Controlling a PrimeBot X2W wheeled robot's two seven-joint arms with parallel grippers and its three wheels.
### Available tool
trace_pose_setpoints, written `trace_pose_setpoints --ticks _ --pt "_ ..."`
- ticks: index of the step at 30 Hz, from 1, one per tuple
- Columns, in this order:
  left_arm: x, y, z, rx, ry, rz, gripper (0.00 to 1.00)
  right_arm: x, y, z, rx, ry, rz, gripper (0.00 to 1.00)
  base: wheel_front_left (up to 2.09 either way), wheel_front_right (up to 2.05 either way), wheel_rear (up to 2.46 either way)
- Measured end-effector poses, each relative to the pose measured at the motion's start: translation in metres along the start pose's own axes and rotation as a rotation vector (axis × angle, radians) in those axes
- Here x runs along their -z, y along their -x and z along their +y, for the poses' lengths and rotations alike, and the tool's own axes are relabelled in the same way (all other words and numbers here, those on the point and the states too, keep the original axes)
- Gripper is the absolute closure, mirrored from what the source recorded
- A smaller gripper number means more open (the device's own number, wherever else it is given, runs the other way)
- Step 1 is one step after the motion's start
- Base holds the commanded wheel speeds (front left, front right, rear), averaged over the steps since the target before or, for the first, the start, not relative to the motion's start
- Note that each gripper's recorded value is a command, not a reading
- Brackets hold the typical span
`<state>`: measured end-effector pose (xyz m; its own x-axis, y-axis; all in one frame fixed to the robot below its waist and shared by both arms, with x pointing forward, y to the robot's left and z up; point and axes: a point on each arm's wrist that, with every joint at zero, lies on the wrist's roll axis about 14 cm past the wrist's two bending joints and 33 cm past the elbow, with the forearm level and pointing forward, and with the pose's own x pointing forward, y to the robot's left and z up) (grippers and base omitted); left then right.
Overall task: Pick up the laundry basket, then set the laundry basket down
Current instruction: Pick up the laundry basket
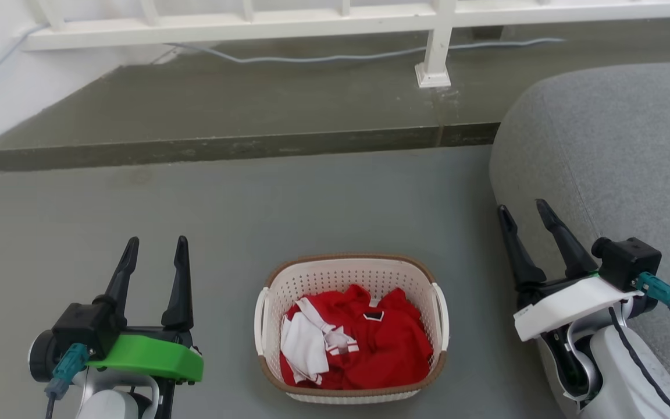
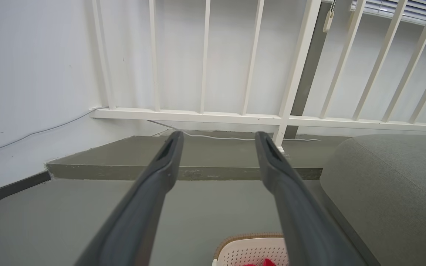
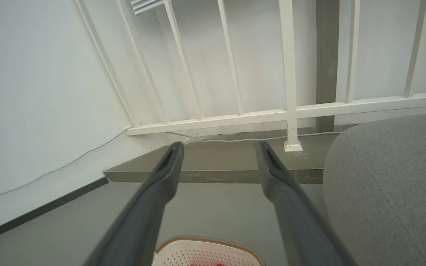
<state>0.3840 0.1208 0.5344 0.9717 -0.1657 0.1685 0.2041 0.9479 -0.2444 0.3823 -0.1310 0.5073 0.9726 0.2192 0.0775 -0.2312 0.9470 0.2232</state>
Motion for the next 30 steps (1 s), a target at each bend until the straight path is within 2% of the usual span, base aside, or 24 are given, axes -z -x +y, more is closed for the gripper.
trace_pose_setpoints --ticks 16,30 --pt "0.03 -0.026 -0.001 0.022 0.026 0.064 0.0 0.034 -0.006 -0.033 0.101 -0.032 0.089 0.0 0.0 0.0 0.0" --pt "0.083 -0.06 0.0 0.049 0.058 0.163 0.0 0.077 -0.031 -0.065 0.168 -0.04 0.19 0.0 0.0 0.0 0.0"
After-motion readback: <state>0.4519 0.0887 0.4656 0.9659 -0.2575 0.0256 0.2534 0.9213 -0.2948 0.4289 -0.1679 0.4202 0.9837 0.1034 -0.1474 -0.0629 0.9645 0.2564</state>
